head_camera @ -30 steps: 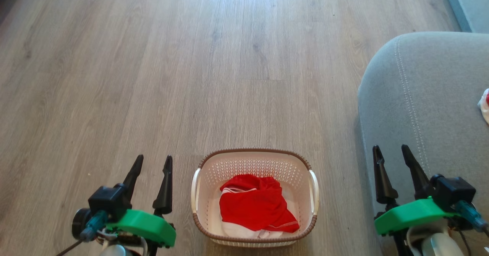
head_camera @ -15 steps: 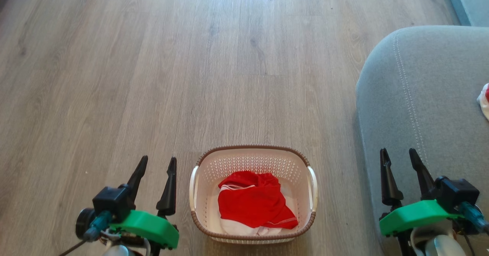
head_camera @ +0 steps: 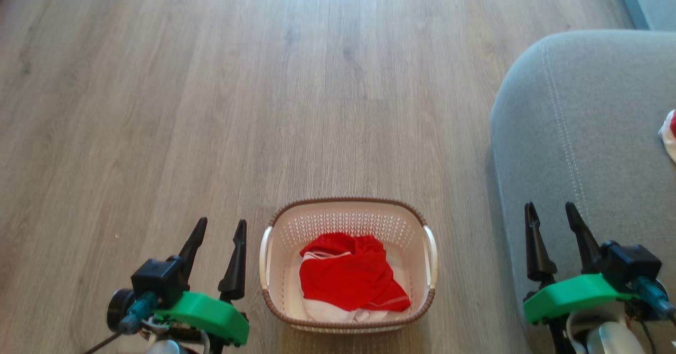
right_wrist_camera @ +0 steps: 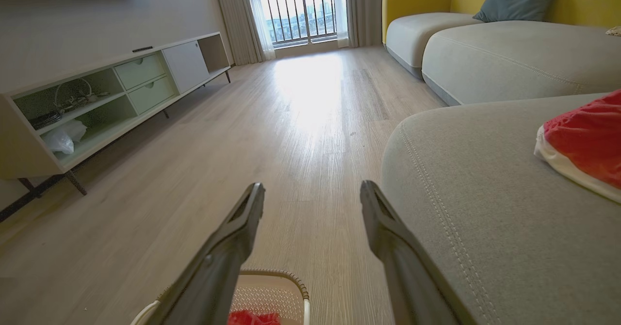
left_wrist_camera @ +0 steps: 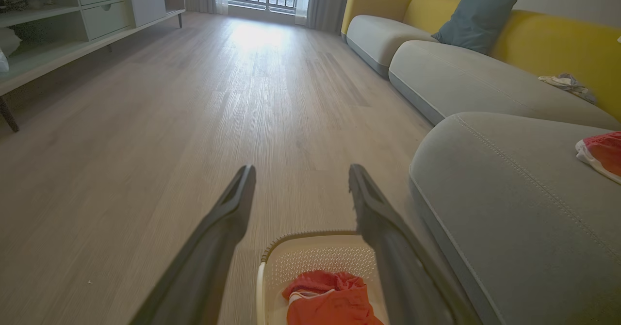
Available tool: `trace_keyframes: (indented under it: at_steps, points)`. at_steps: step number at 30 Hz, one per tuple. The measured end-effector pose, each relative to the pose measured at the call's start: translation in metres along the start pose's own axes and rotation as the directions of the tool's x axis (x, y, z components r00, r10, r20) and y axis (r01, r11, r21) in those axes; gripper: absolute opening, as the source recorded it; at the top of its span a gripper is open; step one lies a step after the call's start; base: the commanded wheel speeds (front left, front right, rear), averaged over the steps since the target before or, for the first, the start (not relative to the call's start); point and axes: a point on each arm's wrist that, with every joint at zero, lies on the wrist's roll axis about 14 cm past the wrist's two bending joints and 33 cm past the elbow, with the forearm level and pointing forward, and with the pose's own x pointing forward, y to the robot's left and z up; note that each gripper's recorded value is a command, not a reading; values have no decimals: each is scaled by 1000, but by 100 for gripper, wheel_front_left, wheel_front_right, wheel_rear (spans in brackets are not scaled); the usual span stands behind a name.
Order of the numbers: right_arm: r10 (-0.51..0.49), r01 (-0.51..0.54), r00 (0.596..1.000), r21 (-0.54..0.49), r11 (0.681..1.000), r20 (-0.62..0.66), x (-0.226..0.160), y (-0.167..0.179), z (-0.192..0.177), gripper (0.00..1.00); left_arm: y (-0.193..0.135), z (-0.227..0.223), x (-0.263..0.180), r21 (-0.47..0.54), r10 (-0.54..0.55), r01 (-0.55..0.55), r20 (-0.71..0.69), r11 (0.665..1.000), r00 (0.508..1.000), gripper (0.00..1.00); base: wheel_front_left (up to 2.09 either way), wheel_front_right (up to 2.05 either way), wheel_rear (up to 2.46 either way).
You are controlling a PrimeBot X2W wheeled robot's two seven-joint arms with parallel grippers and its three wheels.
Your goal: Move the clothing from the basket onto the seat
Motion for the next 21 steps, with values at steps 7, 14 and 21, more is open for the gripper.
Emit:
trace_keyframes:
  at_steps: [7,14,21]
  points:
    - [-8,8,1000,-27,1000,2,19,-6,-1,100,-4,-22,18,-5,-25,25,-67,1000,997,100,0,0,0]
    - [-41,36,997,-95,995,-58,33,-23,-24,100,-15,-51,55,3,-82,84,-141,997,987,100,0,0,0]
    - [-72,61,994,-134,989,-84,59,-40,-43,100,-29,-119,88,44,-166,189,-309,981,936,100,0,0,0]
